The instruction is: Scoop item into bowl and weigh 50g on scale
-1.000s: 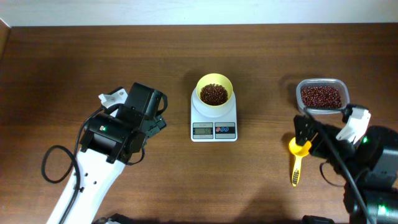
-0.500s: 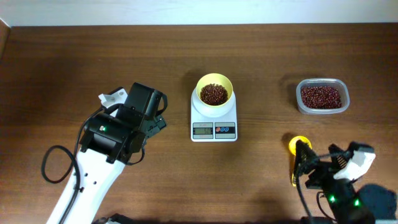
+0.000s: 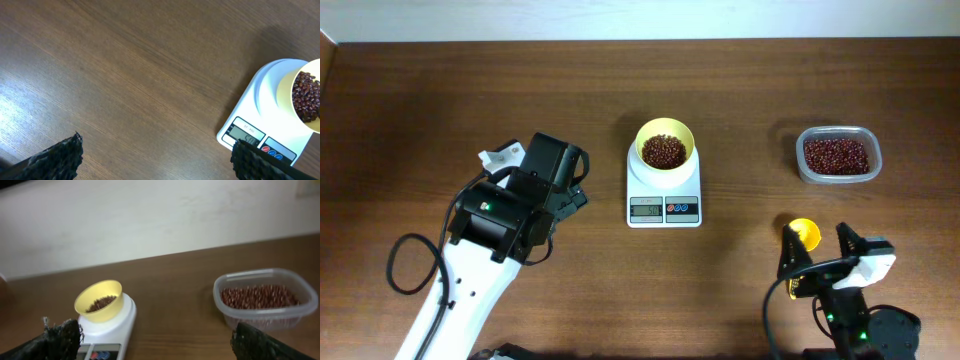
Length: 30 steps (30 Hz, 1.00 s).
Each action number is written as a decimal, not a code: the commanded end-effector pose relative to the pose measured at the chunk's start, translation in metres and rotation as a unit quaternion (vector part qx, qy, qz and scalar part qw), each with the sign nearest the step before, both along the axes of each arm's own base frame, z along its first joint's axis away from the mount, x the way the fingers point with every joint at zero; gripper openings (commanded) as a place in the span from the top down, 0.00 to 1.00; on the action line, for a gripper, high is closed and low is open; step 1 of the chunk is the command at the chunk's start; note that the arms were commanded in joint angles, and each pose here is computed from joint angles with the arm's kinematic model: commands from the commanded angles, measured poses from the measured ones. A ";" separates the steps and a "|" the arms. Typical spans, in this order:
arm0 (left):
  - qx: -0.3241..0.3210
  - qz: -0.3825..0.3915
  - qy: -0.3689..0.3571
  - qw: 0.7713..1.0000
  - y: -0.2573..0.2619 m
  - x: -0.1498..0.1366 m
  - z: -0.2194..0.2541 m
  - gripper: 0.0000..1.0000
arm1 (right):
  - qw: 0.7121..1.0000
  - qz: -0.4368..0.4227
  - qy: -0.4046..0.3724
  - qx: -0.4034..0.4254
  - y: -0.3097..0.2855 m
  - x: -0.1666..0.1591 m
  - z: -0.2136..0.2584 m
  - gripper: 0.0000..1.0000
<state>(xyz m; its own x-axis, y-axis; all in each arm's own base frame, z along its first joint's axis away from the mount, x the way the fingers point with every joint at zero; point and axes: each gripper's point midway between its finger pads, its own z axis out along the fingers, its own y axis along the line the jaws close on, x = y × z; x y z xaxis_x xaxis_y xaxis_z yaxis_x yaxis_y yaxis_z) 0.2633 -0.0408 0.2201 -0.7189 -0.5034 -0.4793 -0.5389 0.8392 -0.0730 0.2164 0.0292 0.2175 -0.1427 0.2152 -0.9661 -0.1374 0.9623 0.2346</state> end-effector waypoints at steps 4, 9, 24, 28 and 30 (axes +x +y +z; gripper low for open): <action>0.002 0.003 -0.007 1.000 0.003 -0.001 0.004 0.01 | 0.990 0.036 -0.006 -0.136 0.009 0.003 -0.023 0.01; 0.002 0.003 -0.007 1.000 0.003 -0.001 0.004 0.01 | 0.989 0.038 0.004 -0.146 0.009 0.008 -0.042 0.01; 0.002 0.003 -0.007 1.000 0.003 -0.001 0.004 0.01 | 0.980 0.044 -0.042 -0.189 0.012 0.022 -0.056 0.01; 0.002 0.003 -0.007 1.000 0.003 -0.001 0.004 0.01 | 0.979 0.048 -0.058 -0.188 0.014 0.022 -0.049 0.01; 0.002 0.003 -0.007 1.000 0.003 -0.001 0.004 0.01 | 0.979 0.047 -0.062 -0.188 0.014 0.022 -0.047 0.01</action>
